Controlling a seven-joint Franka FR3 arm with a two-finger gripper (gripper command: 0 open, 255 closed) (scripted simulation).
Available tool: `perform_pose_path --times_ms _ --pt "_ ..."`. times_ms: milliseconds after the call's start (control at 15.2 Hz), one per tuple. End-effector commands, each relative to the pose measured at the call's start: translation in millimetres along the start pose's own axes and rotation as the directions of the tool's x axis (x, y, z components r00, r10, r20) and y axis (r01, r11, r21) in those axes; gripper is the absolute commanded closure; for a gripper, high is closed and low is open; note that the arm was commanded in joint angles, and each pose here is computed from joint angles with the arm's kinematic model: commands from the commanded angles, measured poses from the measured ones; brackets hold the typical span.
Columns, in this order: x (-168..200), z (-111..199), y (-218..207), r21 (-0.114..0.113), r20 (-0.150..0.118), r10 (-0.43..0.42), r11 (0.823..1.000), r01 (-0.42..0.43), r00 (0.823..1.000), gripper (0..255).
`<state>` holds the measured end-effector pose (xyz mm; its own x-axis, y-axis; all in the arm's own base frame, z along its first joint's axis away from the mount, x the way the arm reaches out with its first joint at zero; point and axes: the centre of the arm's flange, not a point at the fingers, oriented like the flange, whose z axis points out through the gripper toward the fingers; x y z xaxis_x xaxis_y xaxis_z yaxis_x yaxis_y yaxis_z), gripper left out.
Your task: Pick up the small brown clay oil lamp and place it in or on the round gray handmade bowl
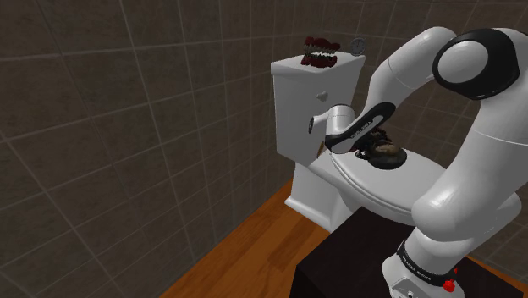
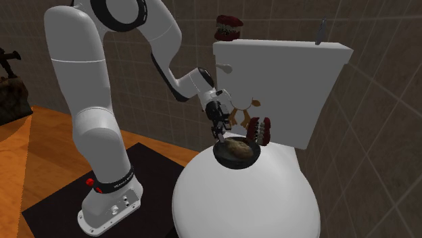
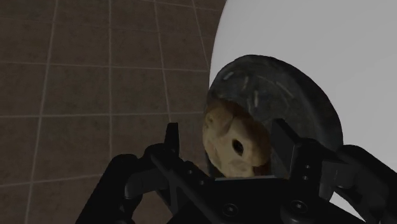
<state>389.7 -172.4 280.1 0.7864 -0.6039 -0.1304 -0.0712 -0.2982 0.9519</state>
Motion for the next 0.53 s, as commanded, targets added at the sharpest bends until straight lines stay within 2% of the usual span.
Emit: perform_pose_path --times_ms 0,198,462 --pt "0 3 -1 -0.001 0.006 -0.003 1.0 0.003 1.0 0" --pt "0 3 -1 -0.001 0.006 -0.003 1.0 0.003 1.0 0" --pt "0 -47 -1 -0.001 0.006 -0.003 1.0 0.003 1.0 0"
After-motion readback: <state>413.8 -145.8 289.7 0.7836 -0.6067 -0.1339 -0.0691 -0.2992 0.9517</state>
